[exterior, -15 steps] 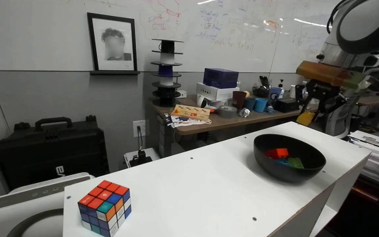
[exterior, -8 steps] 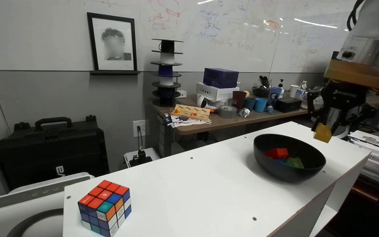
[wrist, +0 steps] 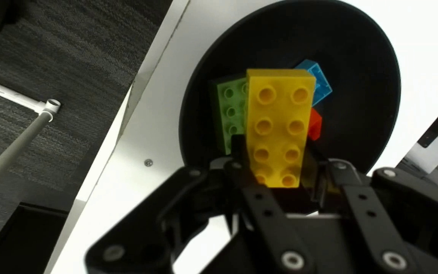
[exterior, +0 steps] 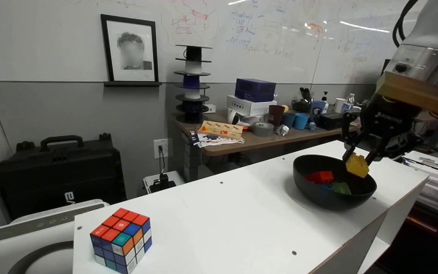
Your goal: Pick up the green, orange, blue and yellow from the table and put them in the bowl
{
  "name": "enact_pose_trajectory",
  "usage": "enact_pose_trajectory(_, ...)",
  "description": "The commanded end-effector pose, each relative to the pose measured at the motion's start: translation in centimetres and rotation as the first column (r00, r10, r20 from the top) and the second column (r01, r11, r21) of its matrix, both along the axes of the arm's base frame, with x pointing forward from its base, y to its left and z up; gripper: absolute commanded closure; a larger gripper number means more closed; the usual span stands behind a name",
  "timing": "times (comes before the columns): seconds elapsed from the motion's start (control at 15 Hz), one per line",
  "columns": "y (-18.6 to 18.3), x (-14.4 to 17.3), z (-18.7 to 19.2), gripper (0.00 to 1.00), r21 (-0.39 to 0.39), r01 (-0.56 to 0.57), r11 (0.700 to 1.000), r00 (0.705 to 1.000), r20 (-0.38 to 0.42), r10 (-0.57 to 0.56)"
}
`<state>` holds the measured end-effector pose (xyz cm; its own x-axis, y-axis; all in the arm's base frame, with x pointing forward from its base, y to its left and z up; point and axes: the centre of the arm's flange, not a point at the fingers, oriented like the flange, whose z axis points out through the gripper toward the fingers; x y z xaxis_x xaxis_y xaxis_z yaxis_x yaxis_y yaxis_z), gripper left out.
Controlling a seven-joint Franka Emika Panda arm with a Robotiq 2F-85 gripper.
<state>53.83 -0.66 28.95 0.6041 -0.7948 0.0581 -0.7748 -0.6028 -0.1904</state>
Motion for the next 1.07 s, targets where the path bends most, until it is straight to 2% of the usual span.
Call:
enact_pose_trajectory(0.0,-0.3,0.0,-0.6,0.38,0.001,-0.033,0.999,0.999,0.03,0.033)
enact_pose_trajectory(0.07,-0.3,0.0,-0.6,0.34,-0.001,-0.037,0.999,0.999,0.028,0.037)
enact_pose_trajectory(0.33,-0.1,-0.2,0.9,0.02,-0.006,-0.019,1.0,0.997,0.07,0.019)
enact_pose_trajectory(0.6,0.0,-0.9,4.2,0.0,-0.061,0.013,0.998,0.997,0.076,-0.008)
enact_pose_trajectory(0.67,-0.1,-1.2,5.3,0.0,-0.1,-0.01,0.995,0.999,0.047,0.015)
enact_pose_trajectory(0.8,-0.7,-2.0,7.5,0.0,-0.171,-0.107,0.979,0.992,-0.09,0.092)
enact_pose_trajectory(0.87,-0.9,-2.5,8.5,0.0,-0.185,-0.148,0.971,0.981,-0.156,0.119)
enact_pose_trajectory(1.0,-1.0,-3.6,10.5,0.0,-0.163,-0.232,0.959,0.946,-0.267,0.183)
